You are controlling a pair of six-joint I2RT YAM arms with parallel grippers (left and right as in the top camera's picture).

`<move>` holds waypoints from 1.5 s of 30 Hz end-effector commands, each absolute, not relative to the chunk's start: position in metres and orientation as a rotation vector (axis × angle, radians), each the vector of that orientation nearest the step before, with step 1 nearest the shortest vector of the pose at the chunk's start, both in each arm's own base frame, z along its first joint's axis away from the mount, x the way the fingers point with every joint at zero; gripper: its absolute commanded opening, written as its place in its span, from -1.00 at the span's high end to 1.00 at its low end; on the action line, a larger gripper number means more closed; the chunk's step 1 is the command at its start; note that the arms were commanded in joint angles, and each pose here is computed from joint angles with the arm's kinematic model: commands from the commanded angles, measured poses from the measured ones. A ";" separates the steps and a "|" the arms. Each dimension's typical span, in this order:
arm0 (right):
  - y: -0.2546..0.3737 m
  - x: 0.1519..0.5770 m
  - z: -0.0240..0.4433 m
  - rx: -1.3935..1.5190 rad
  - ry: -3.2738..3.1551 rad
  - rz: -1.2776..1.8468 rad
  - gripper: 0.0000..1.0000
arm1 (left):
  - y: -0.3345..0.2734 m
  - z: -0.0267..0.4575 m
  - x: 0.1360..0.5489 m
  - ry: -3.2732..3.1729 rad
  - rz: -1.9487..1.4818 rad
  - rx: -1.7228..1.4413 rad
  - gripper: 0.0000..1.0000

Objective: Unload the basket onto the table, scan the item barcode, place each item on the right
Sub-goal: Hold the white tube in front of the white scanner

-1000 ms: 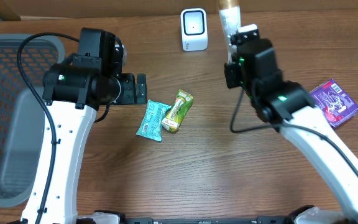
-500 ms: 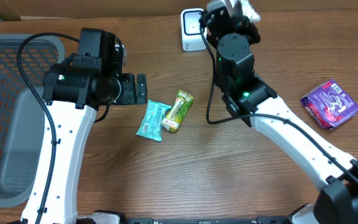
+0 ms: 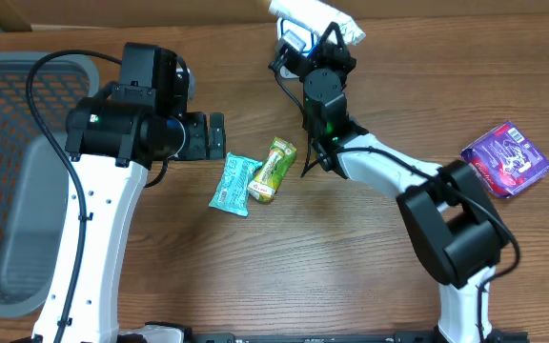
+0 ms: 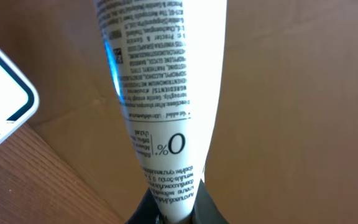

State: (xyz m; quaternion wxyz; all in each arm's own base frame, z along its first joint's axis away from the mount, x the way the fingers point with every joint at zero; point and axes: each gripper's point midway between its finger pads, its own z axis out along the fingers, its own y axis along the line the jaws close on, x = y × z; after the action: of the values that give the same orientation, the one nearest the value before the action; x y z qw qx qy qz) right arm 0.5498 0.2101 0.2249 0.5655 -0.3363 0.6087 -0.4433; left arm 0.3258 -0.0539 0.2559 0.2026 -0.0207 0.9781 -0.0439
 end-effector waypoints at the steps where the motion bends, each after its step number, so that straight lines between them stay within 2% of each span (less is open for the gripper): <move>1: 0.217 0.561 0.235 -0.836 1.328 -1.038 0.92 | -0.055 0.255 0.328 2.732 -0.124 -0.035 -0.99; 8: 0.202 0.592 0.204 -0.847 1.352 -1.064 0.92 | -0.055 0.255 0.328 2.732 -0.124 -0.035 -0.99; 17: 0.192 0.625 0.194 -0.798 1.371 -1.086 0.92 | -0.055 0.255 0.328 2.732 -0.124 -0.035 -0.99; 37: 0.177 0.634 0.135 -0.878 1.460 -1.096 0.92 | -0.055 0.255 0.328 2.732 -0.124 -0.035 -0.99; 45: 0.171 0.634 0.149 -0.825 1.426 -1.137 0.92 | -0.055 0.255 0.328 2.732 -0.124 -0.035 -0.99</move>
State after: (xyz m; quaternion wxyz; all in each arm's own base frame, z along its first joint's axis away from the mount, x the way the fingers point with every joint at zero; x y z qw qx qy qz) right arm 0.6279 0.1764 0.1056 0.5057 -0.3931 0.6123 -0.4635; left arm 0.3258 -0.0539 0.2559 0.2026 -0.0207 0.9781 -0.0439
